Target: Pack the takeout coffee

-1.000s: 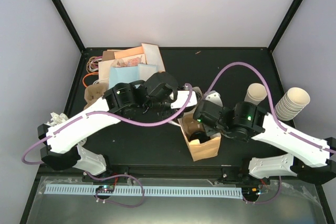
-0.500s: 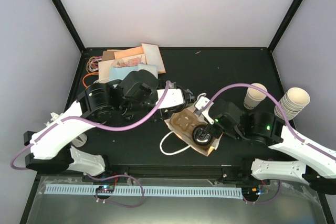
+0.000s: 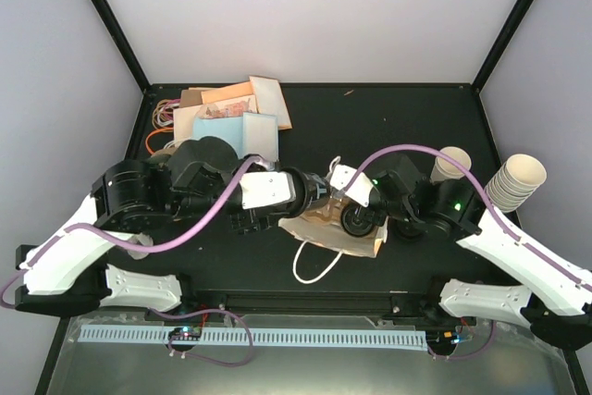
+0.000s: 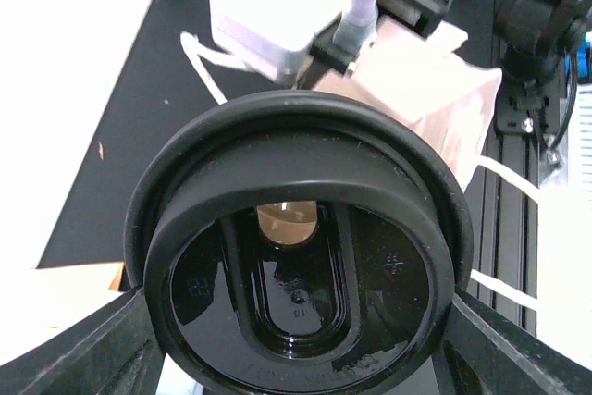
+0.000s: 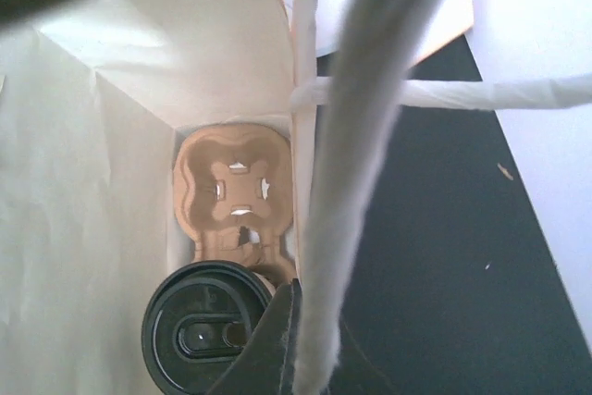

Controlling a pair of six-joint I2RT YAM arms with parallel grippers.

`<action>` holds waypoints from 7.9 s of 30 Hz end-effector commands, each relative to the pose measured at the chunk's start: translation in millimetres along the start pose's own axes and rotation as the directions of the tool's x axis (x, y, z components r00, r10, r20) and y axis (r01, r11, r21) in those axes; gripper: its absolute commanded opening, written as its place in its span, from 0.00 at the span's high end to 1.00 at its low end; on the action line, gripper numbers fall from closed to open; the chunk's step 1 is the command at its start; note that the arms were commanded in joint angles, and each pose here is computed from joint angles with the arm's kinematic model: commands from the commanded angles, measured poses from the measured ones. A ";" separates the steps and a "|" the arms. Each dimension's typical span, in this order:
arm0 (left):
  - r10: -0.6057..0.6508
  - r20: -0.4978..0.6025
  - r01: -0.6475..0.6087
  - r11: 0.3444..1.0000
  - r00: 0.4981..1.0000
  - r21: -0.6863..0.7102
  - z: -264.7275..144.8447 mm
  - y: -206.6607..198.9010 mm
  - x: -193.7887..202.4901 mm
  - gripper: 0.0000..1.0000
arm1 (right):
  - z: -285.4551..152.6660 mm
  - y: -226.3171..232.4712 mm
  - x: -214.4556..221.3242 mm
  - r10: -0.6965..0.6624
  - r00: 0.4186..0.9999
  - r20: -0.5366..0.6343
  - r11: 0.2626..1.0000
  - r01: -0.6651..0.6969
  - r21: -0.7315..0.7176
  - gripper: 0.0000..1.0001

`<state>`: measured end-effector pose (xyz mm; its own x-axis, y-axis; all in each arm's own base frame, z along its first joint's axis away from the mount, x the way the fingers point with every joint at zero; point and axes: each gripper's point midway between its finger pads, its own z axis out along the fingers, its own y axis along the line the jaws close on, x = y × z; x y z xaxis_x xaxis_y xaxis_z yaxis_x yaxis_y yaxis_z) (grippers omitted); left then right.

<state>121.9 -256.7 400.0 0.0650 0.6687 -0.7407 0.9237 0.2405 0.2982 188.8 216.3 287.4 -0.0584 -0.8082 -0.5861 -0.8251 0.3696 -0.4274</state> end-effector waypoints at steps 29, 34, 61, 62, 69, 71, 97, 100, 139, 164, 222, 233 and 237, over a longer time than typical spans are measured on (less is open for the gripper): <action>0.239 -0.443 -0.297 0.953 0.864 -0.065 91.8 -55.1 69.9 0.42 | -16.2 29.6 -26.5 -0.226 0.941 0.253 0.960 0.259 -0.104 0.99; 0.215 -0.512 -0.319 0.940 0.832 -0.123 102.5 -50.6 81.4 0.43 | -20.0 27.9 -26.8 -0.227 0.931 0.286 0.964 0.257 -0.070 0.99; 0.196 -0.609 -0.374 0.910 0.768 -0.179 133.5 -66.2 114.3 0.46 | -61.0 55.5 -12.4 -0.320 0.844 0.431 0.925 0.376 -0.049 0.99; 0.197 -0.604 -0.371 0.912 0.772 -0.177 135.5 -67.5 114.7 0.46 | -59.0 57.4 -10.1 -0.329 0.843 0.425 0.921 0.385 -0.051 0.99; 0.204 -0.534 -0.333 0.930 0.820 -0.155 152.0 -81.1 113.9 0.46 | -53.0 69.8 -7.9 -0.339 0.823 0.456 0.911 0.408 -0.060 0.99; 0.211 -0.523 -0.336 0.929 0.826 -0.155 155.5 -82.4 116.5 0.46 | -52.1 74.2 -7.1 -0.338 0.816 0.469 0.907 0.415 -0.067 0.99; 0.219 -0.505 -0.319 0.940 0.835 -0.119 165.4 -94.4 143.2 0.46 | -71.8 84.9 -5.5 -0.227 0.840 0.493 0.917 0.355 -0.182 0.40; 0.215 -0.504 -0.315 0.941 0.836 -0.121 165.9 -94.7 145.9 0.46 | -82.0 89.4 -7.1 -0.184 0.844 0.504 0.911 0.339 -0.234 0.39; 0.189 -0.468 -0.314 0.927 0.863 -0.205 165.9 -86.3 151.7 0.46 | 159.7 -43.4 64.9 0.886 0.375 -0.271 0.345 -0.926 -0.154 0.53; 0.251 -0.492 -0.387 0.901 0.834 -0.196 175.3 -86.2 156.4 0.46 | 245.9 86.5 95.9 0.653 0.378 -0.657 0.242 -0.925 -0.293 0.53; 0.235 -0.500 -0.367 0.912 0.833 -0.184 173.1 -102.3 182.3 0.48 | 231.1 59.8 136.6 0.700 0.367 -0.613 0.398 -0.913 -0.092 0.78; 0.241 -0.484 -0.368 0.911 0.841 -0.186 174.5 -103.2 181.4 0.48 | 242.1 94.3 117.3 0.638 0.358 -0.682 0.263 -0.934 -0.243 0.96; 0.233 -0.481 -0.357 0.915 0.846 -0.185 173.8 -103.9 184.8 0.48 | 242.4 101.4 111.7 0.621 0.362 -0.695 0.219 -0.932 -0.290 0.95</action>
<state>105.8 -277.6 122.0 0.0917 0.9727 -0.2131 0.7497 0.0735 0.6577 240.6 261.3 13.0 -0.9378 -0.3470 -0.0069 -0.2846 0.7576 0.5874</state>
